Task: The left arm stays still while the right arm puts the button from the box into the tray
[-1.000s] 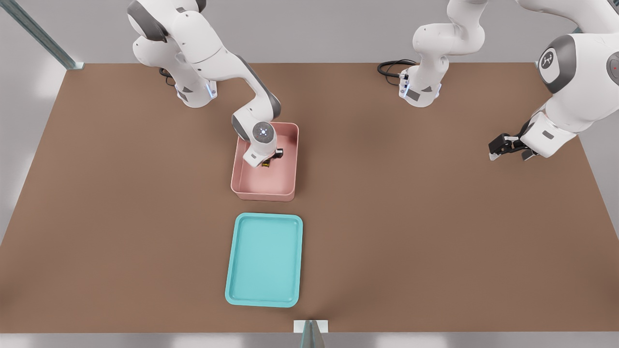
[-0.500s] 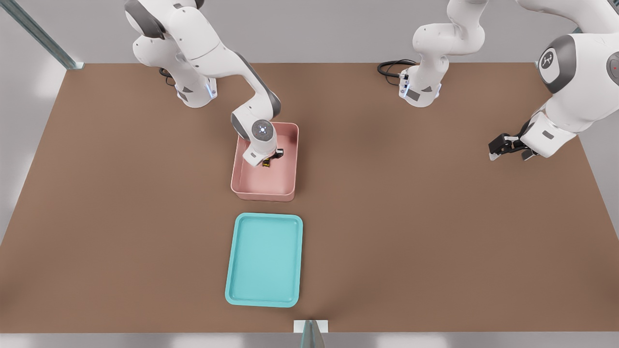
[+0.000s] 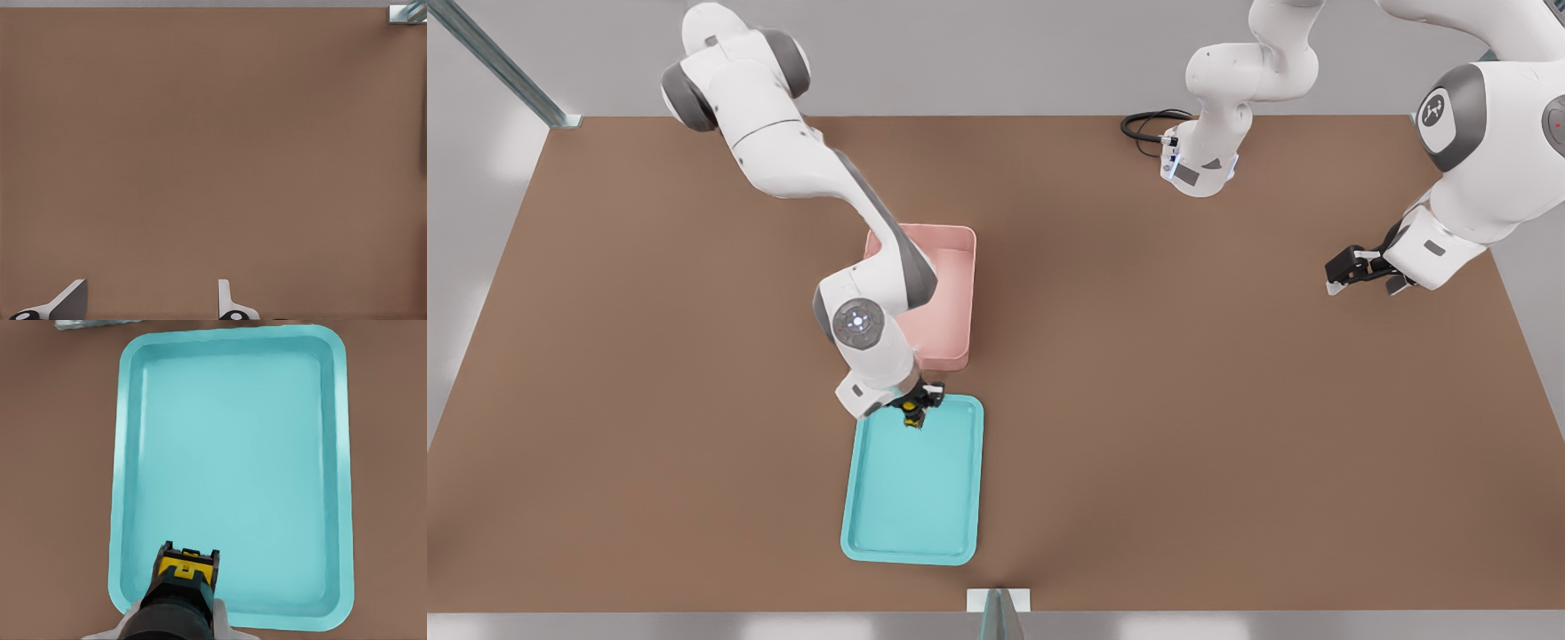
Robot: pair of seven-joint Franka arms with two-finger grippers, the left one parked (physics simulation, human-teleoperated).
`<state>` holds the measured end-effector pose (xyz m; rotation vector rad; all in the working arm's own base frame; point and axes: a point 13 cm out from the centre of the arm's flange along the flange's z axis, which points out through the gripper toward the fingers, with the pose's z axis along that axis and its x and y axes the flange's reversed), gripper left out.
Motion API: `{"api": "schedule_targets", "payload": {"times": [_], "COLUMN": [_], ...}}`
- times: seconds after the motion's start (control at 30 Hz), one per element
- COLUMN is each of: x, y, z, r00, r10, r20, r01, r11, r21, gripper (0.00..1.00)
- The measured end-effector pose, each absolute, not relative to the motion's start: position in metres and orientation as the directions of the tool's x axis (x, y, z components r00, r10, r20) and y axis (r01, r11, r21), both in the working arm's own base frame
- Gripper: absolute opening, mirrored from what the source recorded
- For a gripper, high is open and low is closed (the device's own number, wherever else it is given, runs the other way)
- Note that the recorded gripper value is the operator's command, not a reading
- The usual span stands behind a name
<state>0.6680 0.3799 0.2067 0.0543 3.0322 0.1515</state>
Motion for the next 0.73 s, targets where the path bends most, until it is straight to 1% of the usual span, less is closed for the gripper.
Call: {"api": "schedule_targets", "payload": {"times": [0.03, 0.1, 0.23, 0.27, 0.3, 0.37, 0.43, 0.47, 0.53, 0.63, 0.73], "x": [0.681, 0.690, 0.695, 0.697, 0.701, 0.707, 0.670, 0.653, 0.637, 0.625, 0.614], "y": [0.382, 0.383, 0.367, 0.360, 0.337, 0.264, 0.188, 0.152, 0.112, 0.085, 0.071], "z": [0.198, 0.181, 0.175, 0.189, 0.215, 0.283, 0.359, 0.388, 0.422, 0.452, 0.457], "r00": [-0.993, -0.994, -0.995, -0.995, -0.996, -0.999, -0.999, -0.998, -0.998, -0.998, -0.996], "r10": [0.028, -0.002, -0.038, -0.044, -0.037, 0.005, 0.042, 0.058, 0.069, 0.060, 0.040], "r20": [-0.112, -0.109, -0.090, -0.088, -0.080, -0.051, -0.009, -0.006, 0.006, 0.035, 0.077], "r01": [0.017, -0.011, -0.044, -0.049, -0.042, 0.002, 0.042, 0.058, 0.069, 0.060, 0.038], "r11": [0.995, 0.996, 0.997, 0.997, 0.997, 0.999, 0.998, 0.998, 0.998, 0.998, 0.999], "r21": [0.098, 0.084, 0.067, 0.065, 0.061, 0.052, 0.039, 0.015, -0.006, -0.010, -0.018], "gripper": [0.45, 1.00, 1.00, 1.00, 1.00, 1.00, 1.00, 1.00, 1.00, 1.00, 1.00]}}
